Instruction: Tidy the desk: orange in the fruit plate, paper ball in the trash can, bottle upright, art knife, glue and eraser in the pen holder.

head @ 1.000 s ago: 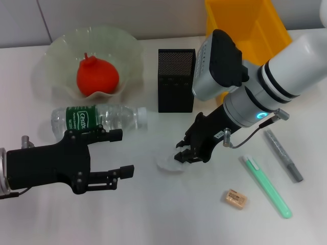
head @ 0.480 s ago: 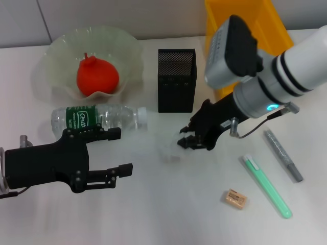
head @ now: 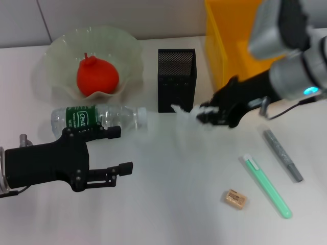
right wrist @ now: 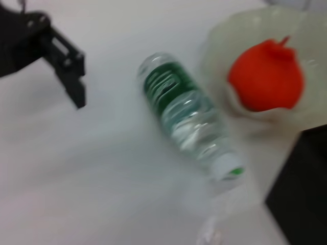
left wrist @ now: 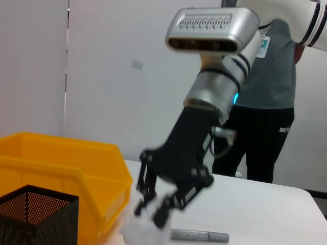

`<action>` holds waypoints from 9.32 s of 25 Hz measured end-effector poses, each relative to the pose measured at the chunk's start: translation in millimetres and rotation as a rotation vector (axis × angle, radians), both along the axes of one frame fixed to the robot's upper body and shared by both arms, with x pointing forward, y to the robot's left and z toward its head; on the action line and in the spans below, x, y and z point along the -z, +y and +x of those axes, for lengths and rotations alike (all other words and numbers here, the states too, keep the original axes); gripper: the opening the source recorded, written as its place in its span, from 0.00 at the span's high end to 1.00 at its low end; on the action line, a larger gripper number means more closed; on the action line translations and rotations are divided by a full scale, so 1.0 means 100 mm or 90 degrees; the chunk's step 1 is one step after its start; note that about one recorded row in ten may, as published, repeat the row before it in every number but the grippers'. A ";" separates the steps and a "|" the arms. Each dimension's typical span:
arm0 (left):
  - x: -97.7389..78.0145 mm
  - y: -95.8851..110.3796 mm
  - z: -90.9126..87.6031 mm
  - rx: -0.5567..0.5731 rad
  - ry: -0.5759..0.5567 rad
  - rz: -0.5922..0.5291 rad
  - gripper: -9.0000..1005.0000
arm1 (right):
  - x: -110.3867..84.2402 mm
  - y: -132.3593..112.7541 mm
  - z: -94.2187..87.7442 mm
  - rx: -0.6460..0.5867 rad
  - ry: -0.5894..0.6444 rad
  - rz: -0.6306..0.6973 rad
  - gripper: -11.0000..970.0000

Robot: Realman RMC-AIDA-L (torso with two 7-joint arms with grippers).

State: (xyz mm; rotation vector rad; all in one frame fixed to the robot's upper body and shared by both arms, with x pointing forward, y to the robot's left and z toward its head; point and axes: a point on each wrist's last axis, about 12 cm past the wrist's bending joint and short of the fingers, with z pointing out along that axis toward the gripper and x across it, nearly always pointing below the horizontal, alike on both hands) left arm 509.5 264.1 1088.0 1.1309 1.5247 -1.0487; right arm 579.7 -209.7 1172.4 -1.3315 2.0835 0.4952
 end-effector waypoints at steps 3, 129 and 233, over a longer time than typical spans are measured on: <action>0.00 0.00 0.01 -0.004 -0.005 -0.003 0.19 | -0.08 -0.11 -0.01 0.018 -0.009 0.028 0.78; -0.37 -0.36 0.60 -0.031 -0.025 0.141 0.19 | 0.55 -1.02 -0.74 -0.020 -0.050 0.300 0.31; -0.16 -1.23 1.04 0.009 -0.229 0.567 0.19 | 0.72 -0.99 -0.76 0.006 -0.005 0.321 0.31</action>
